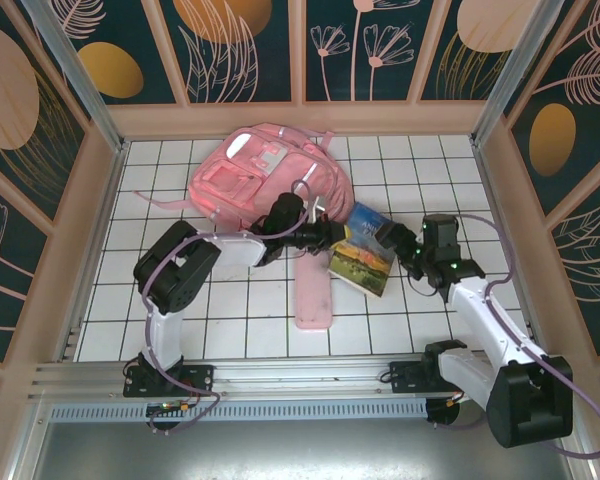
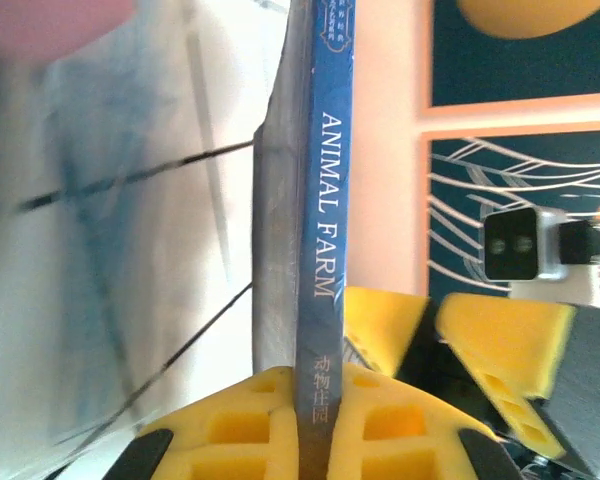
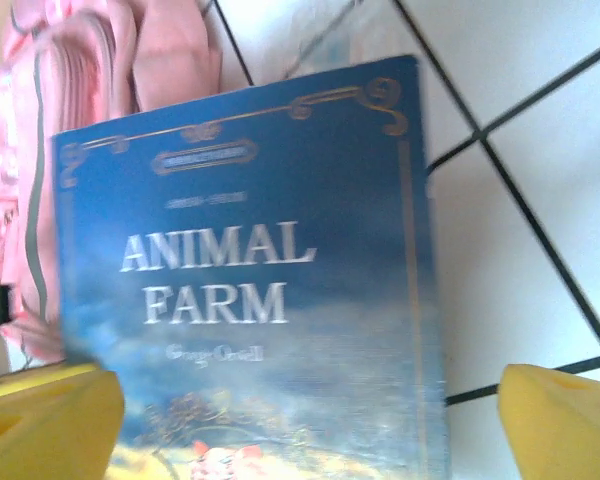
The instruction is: Pack the student bag
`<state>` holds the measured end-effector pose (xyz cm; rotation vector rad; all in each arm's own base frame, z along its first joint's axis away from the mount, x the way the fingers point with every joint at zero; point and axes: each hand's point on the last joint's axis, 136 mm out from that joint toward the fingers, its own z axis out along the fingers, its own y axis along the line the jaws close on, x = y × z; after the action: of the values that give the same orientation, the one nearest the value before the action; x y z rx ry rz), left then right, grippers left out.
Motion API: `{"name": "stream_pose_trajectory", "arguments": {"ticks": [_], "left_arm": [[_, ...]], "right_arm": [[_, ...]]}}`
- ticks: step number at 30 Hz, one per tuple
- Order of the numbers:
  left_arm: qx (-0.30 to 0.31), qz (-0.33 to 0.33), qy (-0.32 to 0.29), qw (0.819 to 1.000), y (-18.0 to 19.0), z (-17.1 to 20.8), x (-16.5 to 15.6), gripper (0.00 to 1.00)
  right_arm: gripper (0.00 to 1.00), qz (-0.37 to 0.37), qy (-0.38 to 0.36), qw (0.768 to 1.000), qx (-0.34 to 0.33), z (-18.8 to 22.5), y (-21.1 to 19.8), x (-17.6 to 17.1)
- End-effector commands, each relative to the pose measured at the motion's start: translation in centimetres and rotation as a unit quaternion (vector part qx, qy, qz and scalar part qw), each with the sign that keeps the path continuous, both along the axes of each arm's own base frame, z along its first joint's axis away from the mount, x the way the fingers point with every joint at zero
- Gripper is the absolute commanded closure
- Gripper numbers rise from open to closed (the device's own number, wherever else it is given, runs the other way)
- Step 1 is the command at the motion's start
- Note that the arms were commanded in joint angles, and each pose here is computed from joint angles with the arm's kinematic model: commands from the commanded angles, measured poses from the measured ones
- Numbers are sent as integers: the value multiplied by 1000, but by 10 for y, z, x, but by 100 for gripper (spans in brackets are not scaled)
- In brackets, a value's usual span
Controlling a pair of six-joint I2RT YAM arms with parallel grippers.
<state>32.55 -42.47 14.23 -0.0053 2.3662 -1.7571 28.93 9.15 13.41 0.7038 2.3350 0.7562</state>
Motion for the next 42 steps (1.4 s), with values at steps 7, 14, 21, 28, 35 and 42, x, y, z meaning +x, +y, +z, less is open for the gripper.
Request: {"name": "stream_pose_trajectory", "arguments": {"ticks": [7, 14, 21, 28, 35, 42], "left_arm": [[-64, 272, -168, 945, 73, 141, 98, 100], [-139, 382, -125, 905, 99, 144, 122, 100], [-183, 387, -89, 899, 94, 140, 110, 100], [-190, 377, -63, 904, 92, 131, 92, 100], [-168, 371, -51, 912, 95, 113, 81, 100], [10, 279, -128, 952, 72, 87, 73, 16]], "right_arm": [[1, 57, -89, 987, 123, 59, 61, 16], [1, 28, -198, 945, 259, 96, 100, 26], [1, 34, -247, 924, 288, 114, 131, 54], [4, 40, -275, 909, 312, 124, 146, 82], [86, 25, -310, 902, 300, 141, 135, 96], [100, 13, -305, 923, 233, 136, 105, 107]]}}
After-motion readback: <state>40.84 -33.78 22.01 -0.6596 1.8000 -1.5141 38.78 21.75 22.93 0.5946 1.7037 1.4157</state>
